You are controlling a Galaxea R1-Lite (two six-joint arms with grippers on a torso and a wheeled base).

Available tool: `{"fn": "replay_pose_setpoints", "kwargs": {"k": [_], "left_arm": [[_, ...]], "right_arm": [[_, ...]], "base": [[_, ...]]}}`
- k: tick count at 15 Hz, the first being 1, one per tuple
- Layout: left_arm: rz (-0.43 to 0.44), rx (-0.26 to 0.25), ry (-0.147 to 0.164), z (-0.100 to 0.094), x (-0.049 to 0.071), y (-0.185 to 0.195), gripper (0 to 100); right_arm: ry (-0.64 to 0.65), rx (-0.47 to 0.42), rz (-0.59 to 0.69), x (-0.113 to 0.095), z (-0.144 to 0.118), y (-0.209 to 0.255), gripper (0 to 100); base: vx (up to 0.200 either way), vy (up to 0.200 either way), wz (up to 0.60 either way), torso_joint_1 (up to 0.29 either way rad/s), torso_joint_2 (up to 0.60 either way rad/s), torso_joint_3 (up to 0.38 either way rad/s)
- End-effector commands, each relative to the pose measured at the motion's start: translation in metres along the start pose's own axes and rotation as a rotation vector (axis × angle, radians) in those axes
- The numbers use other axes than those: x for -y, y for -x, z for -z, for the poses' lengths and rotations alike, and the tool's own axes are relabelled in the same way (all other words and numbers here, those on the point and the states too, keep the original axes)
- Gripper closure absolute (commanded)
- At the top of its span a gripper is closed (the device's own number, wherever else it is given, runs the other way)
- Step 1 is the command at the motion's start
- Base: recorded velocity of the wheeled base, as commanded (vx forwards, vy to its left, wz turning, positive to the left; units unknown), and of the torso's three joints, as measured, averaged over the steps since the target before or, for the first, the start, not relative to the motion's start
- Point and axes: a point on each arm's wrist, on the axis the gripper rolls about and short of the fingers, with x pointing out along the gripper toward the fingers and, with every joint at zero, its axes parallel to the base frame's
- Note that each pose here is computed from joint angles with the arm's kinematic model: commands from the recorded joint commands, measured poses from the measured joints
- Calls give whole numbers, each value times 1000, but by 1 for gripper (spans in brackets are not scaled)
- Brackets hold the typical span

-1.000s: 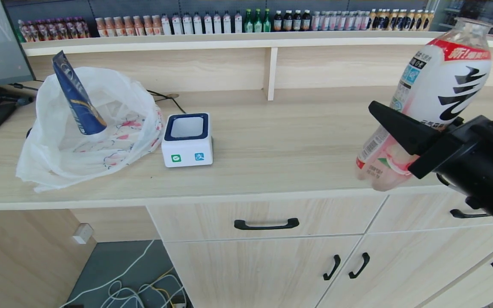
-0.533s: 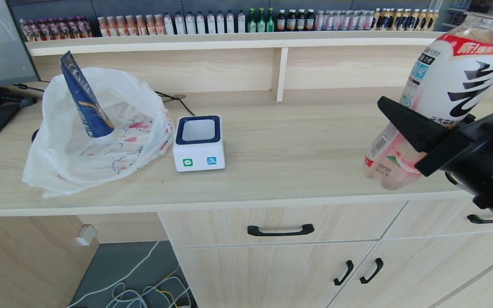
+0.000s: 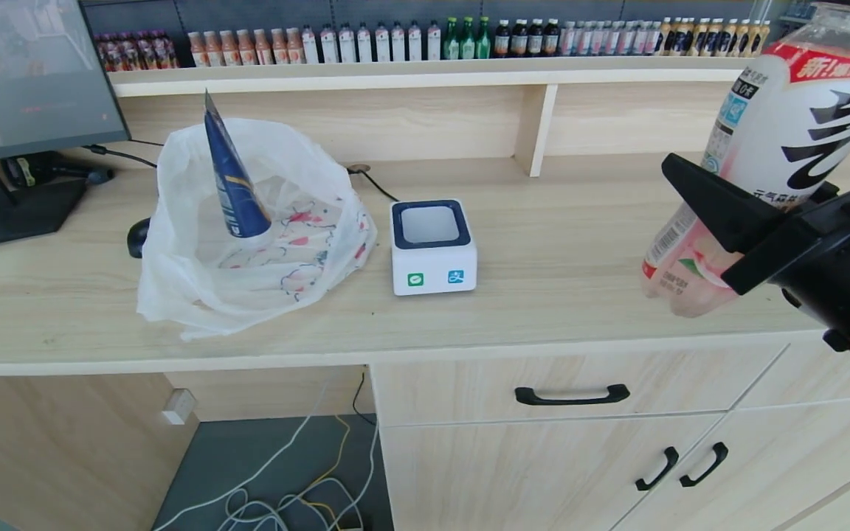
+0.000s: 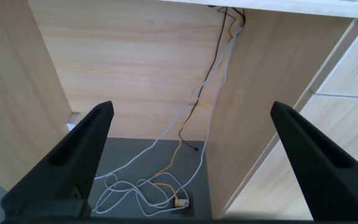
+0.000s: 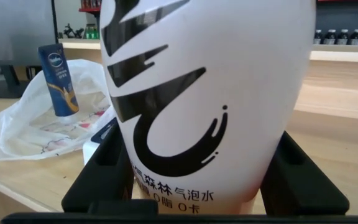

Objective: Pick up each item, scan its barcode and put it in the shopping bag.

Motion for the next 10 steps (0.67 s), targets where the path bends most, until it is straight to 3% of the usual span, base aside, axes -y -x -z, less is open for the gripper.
{"fn": "replay_pose_setpoints", "kwargs": {"k": [1,3,10], "left_arm": [[-1,1,0,0,0,0,0],[-1,1,0,0,0,0,0],[-1,1,-4,0,0,0,0]], "right_arm": [[1,-5,1,0,2,0,100],[16,-10,1,0,3,-1,100],[57,-33,0,-3,-2,-12,100]], "base": [[0,200,0,7,2,2],[0,200,0,5,0,5],[0,0,0,0,0,0]]}}
